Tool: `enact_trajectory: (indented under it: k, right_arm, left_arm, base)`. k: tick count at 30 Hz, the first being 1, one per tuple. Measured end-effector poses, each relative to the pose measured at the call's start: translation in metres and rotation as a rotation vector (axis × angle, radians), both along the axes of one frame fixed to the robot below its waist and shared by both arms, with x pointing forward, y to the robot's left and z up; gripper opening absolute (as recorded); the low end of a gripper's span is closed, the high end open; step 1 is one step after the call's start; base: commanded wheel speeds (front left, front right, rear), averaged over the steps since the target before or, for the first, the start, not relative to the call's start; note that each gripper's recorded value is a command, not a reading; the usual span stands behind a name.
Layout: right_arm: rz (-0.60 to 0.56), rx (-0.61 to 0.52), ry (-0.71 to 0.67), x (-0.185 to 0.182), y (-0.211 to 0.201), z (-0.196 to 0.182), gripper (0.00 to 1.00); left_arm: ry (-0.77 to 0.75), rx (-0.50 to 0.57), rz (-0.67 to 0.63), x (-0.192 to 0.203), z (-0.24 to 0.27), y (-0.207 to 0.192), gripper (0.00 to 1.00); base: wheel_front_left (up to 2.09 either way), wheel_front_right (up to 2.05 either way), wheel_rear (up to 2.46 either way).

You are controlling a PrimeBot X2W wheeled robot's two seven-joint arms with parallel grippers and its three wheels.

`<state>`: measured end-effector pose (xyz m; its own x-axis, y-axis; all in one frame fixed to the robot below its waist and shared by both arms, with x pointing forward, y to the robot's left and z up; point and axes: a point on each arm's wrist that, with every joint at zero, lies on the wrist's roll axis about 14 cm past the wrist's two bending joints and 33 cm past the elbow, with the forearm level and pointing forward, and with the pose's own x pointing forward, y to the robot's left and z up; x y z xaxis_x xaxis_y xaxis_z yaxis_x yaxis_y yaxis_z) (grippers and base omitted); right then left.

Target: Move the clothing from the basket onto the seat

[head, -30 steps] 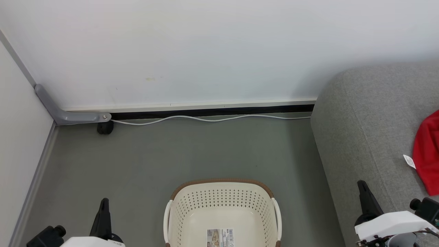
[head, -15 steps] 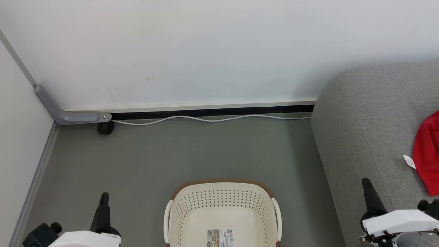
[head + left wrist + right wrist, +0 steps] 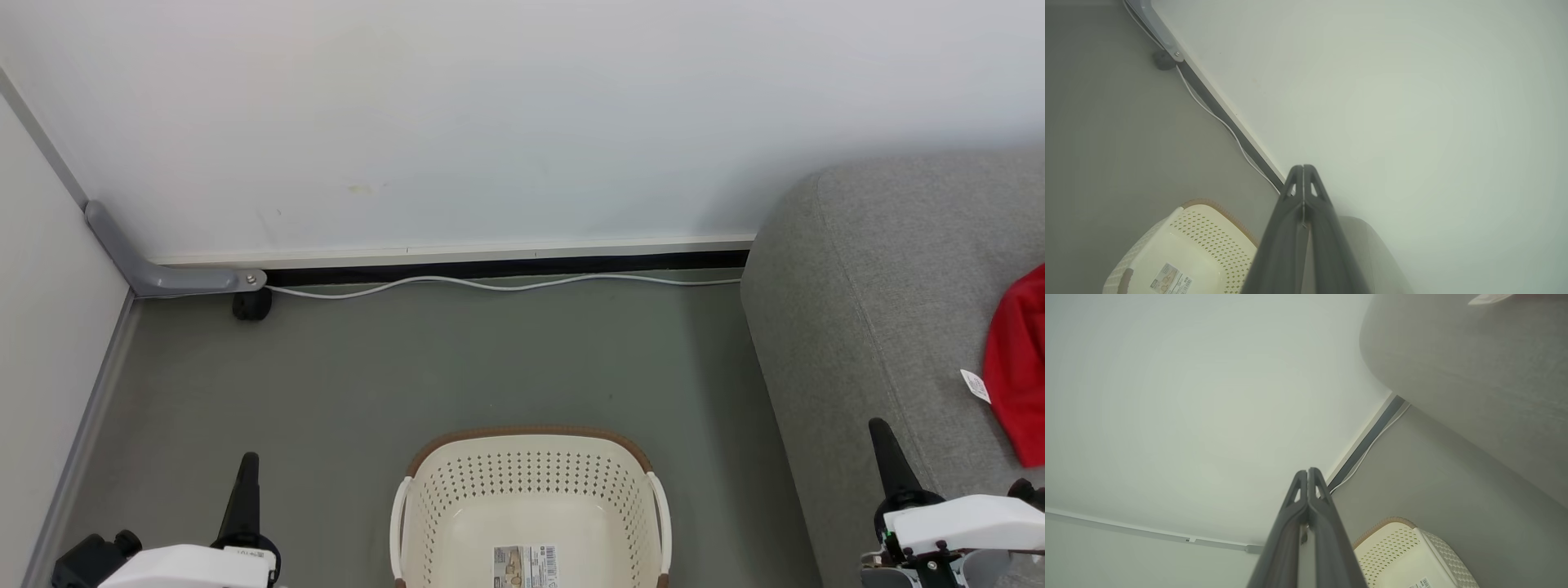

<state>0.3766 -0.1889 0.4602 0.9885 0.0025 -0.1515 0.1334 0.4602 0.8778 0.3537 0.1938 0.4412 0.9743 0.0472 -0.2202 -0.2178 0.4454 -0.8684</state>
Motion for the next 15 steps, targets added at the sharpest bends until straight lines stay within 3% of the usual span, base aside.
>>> enact_trajectory:
  k: [15]
  right_arm:
    - [-0.037, 0.176, -0.026, 0.0022, -0.0061, 0.009, 0.0]
  left_arm:
    - [-0.038, -0.178, 0.007, 0.0069, 0.0101, -0.0032, 0.0]
  base:
    - [0.0, 0.0, 0.0]
